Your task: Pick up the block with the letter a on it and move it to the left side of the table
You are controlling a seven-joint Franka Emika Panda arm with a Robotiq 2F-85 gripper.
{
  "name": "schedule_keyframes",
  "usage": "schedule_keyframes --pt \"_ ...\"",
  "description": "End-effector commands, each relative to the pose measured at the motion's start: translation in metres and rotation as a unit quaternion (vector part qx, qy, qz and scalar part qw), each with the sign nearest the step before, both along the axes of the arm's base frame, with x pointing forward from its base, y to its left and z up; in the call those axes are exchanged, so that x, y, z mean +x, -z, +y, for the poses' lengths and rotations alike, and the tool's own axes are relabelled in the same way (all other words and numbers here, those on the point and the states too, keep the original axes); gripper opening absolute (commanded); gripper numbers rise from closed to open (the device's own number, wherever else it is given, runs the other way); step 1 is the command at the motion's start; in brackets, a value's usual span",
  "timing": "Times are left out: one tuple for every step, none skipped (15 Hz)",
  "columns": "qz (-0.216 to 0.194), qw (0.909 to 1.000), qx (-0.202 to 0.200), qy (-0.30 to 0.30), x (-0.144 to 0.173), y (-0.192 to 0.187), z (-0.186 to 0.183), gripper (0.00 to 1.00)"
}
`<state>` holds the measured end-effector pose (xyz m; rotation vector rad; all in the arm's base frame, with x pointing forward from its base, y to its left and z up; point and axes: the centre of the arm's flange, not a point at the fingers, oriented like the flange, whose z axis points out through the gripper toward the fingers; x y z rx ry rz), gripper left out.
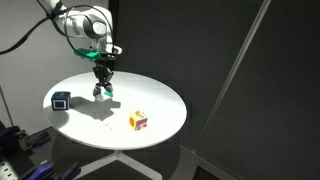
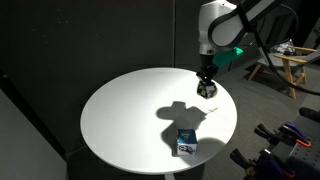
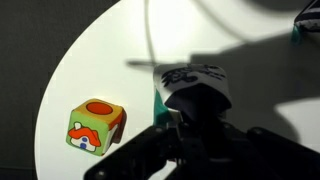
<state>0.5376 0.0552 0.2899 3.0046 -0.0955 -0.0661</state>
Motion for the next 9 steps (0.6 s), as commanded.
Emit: schedule_keyframes --pt "-0.021 0.9985 0.003 -0.051 -0.003 -0.007 0.008 0.05" --pt "-0.025 0.9975 0.007 -0.065 -0.003 -0.009 0.012 0.05" --pt "-0.029 0.9965 0.012 -0.078 -0.002 -0.010 0.015 0.05" --pt "-0.031 0.9951 0.016 -0.093 -0.002 -0.012 0.019 0.05" --pt "-0.034 0.9936 0.018 -0.106 -0.002 -0.014 0.022 0.05" --pt "-0.037 0.9918 0.020 -0.121 -0.002 -0.015 0.025 0.05" --pt "-0.040 0.9895 0.022 -0.137 -0.002 -0.017 0.029 0.05" --pt "-0.042 0.9872 0.024 -0.152 -0.002 -0.019 0.032 0.05" --pt "-0.043 0.9842 0.026 -0.169 -0.002 -0.020 0.036 0.05"
